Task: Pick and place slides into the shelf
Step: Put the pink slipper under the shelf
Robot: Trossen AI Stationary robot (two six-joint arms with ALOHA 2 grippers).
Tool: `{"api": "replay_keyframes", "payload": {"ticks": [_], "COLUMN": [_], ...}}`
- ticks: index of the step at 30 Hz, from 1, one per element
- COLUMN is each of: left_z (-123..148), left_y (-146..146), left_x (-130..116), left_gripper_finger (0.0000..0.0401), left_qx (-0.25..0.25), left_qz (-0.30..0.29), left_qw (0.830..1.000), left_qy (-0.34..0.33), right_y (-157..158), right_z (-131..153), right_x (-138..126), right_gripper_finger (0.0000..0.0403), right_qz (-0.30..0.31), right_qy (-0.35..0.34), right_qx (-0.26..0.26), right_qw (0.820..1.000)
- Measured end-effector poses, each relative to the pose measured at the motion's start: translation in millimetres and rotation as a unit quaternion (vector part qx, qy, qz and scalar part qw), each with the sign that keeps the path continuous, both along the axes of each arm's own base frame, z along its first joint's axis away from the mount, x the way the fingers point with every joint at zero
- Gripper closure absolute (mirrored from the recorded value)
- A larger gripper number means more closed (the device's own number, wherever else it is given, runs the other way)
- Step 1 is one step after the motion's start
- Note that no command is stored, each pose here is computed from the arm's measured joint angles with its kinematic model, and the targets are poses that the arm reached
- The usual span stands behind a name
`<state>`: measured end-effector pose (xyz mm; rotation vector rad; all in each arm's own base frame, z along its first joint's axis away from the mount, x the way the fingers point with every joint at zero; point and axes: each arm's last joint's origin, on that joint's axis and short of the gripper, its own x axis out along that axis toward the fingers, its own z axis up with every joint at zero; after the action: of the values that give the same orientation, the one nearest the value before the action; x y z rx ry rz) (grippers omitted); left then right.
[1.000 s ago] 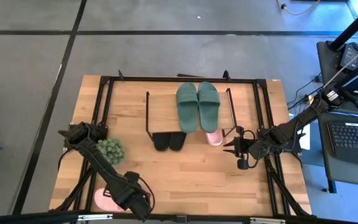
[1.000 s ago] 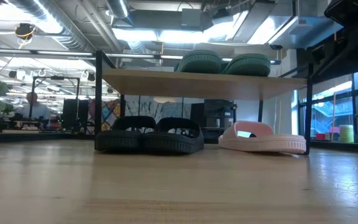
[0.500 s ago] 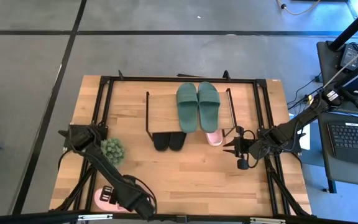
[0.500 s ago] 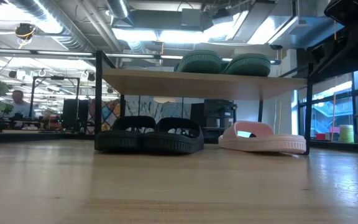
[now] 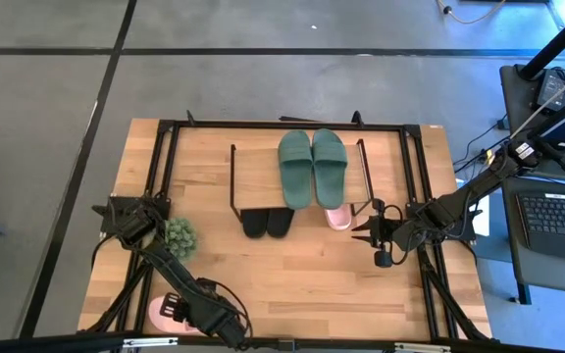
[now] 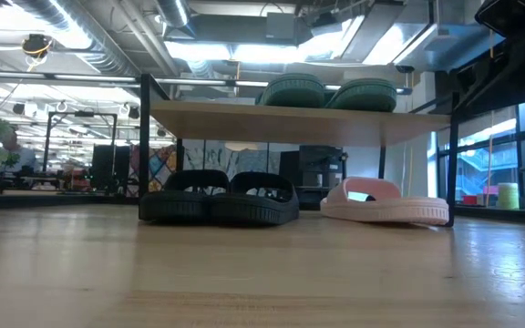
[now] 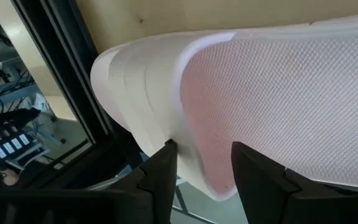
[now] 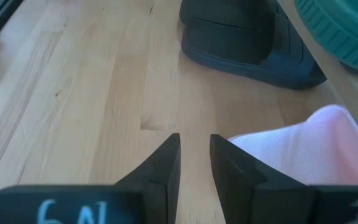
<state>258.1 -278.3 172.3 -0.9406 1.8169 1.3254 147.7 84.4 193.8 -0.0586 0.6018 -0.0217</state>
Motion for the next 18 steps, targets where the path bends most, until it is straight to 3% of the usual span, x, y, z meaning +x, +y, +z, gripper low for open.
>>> {"api": "replay_keyframes", "payload": {"ticks": [8, 18], "left_z": [-0.5, -0.2], "left_y": [1.0, 1.1], "left_x": [0.4, 1.0], "left_gripper_finger": [0.0258, 0.0258], "left_qx": [0.021, -0.004], "left_qz": [-0.002, -0.015], "left_qw": [1.0, 1.0], "left_qy": [-0.015, -0.007], "right_y": [0.0, 0.0], "right_z": [0.0, 0.0], "right_x": [0.0, 0.0], "right_gripper_finger": [0.0314, 0.0314], "right_qz": [0.0, 0.0], "right_qy": [0.0, 0.0], "right_qx": [0.0, -0.001], "right_qw": [1.0, 1.0]}}
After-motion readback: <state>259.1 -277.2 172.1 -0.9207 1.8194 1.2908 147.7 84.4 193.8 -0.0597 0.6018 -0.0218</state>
